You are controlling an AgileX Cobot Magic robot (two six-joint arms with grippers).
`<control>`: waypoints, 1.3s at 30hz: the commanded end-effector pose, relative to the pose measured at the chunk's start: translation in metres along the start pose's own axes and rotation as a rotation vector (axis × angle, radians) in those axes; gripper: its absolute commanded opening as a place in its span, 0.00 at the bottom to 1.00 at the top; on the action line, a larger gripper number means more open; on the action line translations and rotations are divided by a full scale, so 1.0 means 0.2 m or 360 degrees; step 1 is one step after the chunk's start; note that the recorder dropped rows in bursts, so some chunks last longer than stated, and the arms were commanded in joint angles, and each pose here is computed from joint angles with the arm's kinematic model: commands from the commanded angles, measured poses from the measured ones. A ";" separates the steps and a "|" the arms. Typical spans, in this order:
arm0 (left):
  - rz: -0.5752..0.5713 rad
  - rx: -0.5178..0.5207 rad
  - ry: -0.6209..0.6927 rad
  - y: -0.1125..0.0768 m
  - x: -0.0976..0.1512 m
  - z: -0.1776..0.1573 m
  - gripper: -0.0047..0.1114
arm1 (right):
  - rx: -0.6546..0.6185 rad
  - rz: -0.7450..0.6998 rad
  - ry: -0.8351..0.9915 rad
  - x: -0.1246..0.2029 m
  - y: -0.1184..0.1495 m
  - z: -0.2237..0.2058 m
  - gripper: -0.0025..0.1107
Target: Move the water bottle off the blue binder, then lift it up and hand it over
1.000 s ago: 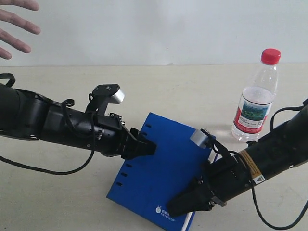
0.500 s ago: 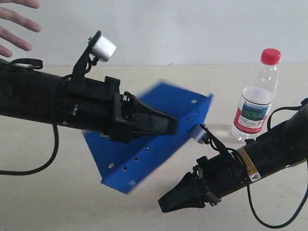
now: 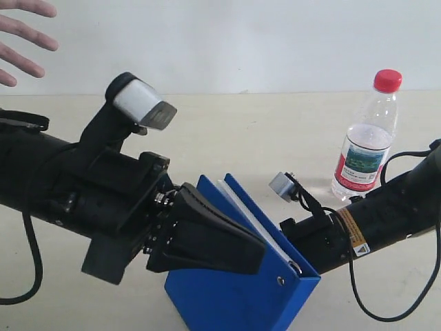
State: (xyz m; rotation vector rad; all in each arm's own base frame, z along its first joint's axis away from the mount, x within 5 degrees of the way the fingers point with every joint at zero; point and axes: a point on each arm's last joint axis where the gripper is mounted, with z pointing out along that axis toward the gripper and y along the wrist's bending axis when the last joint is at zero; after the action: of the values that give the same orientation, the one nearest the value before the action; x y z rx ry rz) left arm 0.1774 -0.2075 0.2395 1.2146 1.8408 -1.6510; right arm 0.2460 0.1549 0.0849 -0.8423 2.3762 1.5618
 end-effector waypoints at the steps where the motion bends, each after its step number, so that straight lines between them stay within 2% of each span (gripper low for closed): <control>1: -0.0062 0.0025 -0.0014 -0.02 0.00 0.00 0.08 | -0.0036 -0.0016 -0.0016 -0.01 0.02 0.00 0.46; 4: -0.0051 -0.0078 0.0030 0.01 0.01 0.00 0.16 | -0.0036 -0.0005 -0.0016 -0.01 0.02 0.00 0.46; 6: -0.0066 -0.0165 0.0053 0.04 0.02 0.00 0.27 | -0.0036 -0.0005 -0.0016 -0.01 0.02 0.00 0.46; 10: -0.0136 -0.0246 0.0053 0.06 0.02 -0.01 0.55 | -0.0044 0.0017 -0.0017 -0.01 0.02 0.00 0.46; 12: -0.0194 -0.0259 0.0064 0.06 0.03 -0.01 0.64 | -0.0072 0.0041 -0.0020 -0.01 0.03 0.00 0.46; 18: -0.0429 -0.0300 0.0183 0.07 0.07 -0.01 0.61 | -0.0040 0.0132 -0.0071 -0.03 0.02 0.00 0.46; 22: -0.0541 -0.0428 0.0144 0.10 0.07 -0.02 0.59 | -0.0004 0.0164 -0.0126 -0.04 0.01 0.00 0.46; 24: -0.0609 -0.0420 0.0112 0.10 0.06 -0.02 0.59 | -0.0007 0.0169 -0.0120 -0.04 0.01 0.00 0.46; 28: -0.0565 -0.0449 0.0053 0.06 0.03 -0.04 0.59 | -0.0050 0.0084 0.0023 -0.01 0.09 0.14 0.42; 32: -0.0498 -0.0552 0.0020 0.01 -0.01 -0.08 0.59 | 0.0119 0.0006 0.0154 0.03 0.11 0.25 0.42; 37: -0.0489 -0.0688 0.0217 -0.05 0.04 -0.13 0.59 | 0.0032 -0.0020 0.0056 -0.01 0.14 0.26 0.42; 39: -0.0573 -0.0729 0.0275 -0.06 0.06 -0.14 0.59 | -0.0003 -0.0035 0.0050 -0.02 0.15 0.26 0.42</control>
State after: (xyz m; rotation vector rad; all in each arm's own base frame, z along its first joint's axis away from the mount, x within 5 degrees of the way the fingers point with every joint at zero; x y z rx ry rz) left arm 0.1728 -0.1797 0.2454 0.8988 2.4204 -1.2310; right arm 0.2231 0.2083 0.0841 -0.8858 2.4196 1.5221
